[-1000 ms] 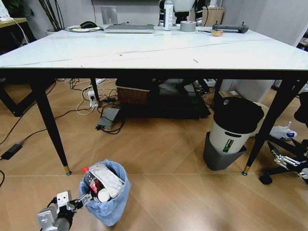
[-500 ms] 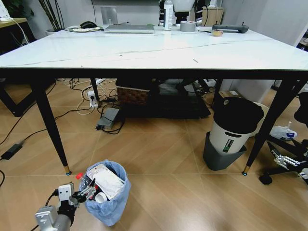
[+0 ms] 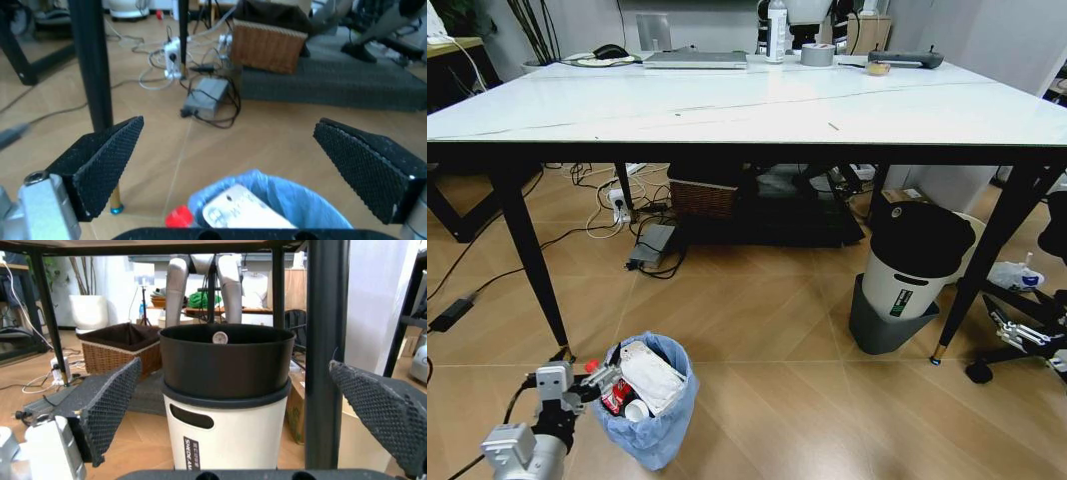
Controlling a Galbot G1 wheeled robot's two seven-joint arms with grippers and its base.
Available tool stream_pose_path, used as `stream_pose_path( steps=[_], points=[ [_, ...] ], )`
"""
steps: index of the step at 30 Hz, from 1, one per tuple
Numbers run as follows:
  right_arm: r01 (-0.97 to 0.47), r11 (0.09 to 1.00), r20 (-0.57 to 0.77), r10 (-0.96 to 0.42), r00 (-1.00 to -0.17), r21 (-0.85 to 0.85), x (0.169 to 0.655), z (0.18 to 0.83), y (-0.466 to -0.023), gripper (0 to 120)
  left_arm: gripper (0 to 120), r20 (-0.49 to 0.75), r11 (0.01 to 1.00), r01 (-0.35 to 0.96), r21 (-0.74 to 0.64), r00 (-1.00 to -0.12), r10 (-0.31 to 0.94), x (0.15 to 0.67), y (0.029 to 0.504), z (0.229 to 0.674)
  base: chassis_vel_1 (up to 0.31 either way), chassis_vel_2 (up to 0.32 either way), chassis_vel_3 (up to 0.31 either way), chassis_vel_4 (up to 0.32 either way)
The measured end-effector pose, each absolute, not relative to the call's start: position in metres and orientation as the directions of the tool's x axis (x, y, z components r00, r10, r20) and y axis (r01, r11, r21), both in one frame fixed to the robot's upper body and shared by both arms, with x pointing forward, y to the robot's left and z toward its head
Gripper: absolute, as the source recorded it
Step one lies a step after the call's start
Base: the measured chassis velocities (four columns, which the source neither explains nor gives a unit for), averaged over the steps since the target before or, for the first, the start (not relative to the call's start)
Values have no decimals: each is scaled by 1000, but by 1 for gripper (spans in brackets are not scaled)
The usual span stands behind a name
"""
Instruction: Pick up the trash bin and place the trash from the table into it.
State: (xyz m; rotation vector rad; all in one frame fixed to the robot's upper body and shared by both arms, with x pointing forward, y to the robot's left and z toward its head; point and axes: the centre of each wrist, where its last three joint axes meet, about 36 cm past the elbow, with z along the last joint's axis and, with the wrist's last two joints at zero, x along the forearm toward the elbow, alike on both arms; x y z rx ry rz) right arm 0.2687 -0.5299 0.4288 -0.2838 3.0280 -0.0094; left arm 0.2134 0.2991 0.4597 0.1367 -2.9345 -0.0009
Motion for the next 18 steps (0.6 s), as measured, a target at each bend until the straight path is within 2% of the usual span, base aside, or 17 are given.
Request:
stream_pose_path(
  steps=[7, 13, 18],
  points=[
    [-185, 983, -99, -186, -978, -15, 269, 429, -530, 100, 100, 158, 996, -85, 38, -983, -90, 213, 301, 461, 0, 0, 0, 0],
    [-185, 983, -99, -186, -978, -15, 269, 429, -530, 100, 100, 61, 991, 4, 133, -998, -5, 211, 305, 459, 0, 0, 0, 0],
    [-185, 983, -99, -186, -978, -15, 269, 429, -530, 100, 100, 53, 989, 13, 144, -999, 5, 211, 306, 458, 0, 0, 0, 0]
  ],
)
